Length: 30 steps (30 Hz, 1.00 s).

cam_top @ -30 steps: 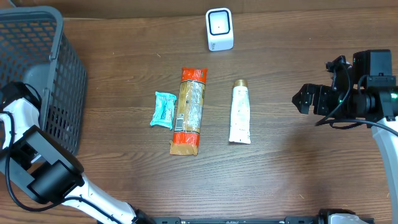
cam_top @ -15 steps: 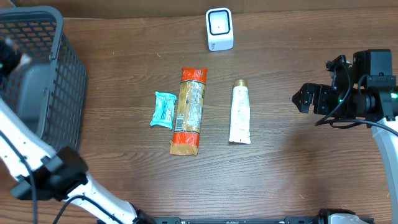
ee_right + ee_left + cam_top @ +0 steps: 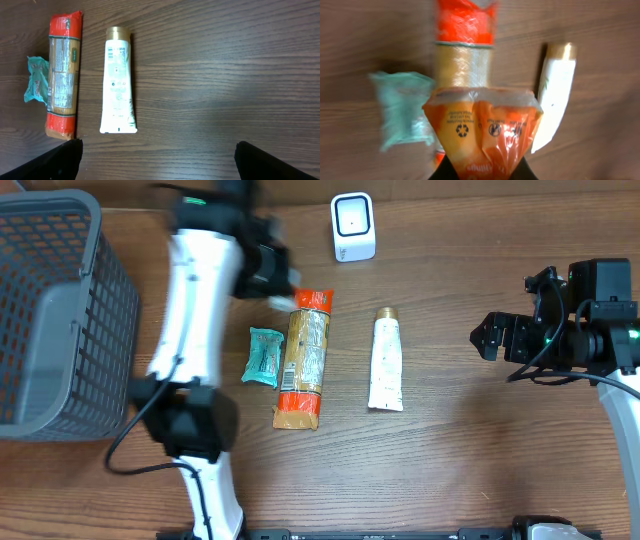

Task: Scan the item barcode
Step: 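Place the small orange box between spaghetti and white tube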

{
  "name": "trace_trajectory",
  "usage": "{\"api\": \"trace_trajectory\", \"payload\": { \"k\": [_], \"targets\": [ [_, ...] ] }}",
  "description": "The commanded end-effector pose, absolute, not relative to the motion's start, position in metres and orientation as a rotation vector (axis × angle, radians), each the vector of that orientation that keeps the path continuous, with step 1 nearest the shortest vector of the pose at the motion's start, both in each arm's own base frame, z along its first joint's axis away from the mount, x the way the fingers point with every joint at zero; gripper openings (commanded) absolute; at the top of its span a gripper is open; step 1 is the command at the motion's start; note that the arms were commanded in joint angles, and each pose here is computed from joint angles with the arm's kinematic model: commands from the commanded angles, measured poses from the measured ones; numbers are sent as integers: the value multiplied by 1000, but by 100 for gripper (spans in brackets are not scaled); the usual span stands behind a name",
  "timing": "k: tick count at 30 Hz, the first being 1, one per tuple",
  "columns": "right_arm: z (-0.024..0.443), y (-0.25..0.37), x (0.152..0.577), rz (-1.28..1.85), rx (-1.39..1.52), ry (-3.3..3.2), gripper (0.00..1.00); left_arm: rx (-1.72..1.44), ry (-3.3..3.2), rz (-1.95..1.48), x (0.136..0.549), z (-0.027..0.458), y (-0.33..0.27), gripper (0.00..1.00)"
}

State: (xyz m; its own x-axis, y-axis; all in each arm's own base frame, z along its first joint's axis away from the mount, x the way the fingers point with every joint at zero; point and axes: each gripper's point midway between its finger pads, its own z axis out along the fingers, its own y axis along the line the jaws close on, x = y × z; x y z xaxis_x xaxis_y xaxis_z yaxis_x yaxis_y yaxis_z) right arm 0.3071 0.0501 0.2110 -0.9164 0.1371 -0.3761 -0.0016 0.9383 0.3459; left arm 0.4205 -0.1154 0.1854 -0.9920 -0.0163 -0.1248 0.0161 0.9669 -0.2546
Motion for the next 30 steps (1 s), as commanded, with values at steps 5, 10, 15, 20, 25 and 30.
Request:
{"api": "trace_trajectory", "payload": {
  "k": [5, 10, 15, 20, 25, 30],
  "targets": [
    [221, 51, 311, 488, 87, 2658, 100, 156, 3096, -310, 381, 77, -200, 6],
    [221, 51, 311, 489, 88, 2660, 100, 257, 3092, -307, 364, 45, -222, 42],
    [222, 56, 311, 527, 78, 2654, 100, 249, 3091, -307, 365, 46, -220, 100],
    [215, 76, 320, 688, 45, 2660, 100, 175, 3024, -252, 390, 87, -200, 100],
    [185, 108, 332, 843, 3, 2738, 98, 122, 2833, -248, 426, 191, -164, 100],
    [141, 148, 337, 932, -102, 2847, 98, 11, 2679, -254, 437, 272, -118, 100]
  ]
}}
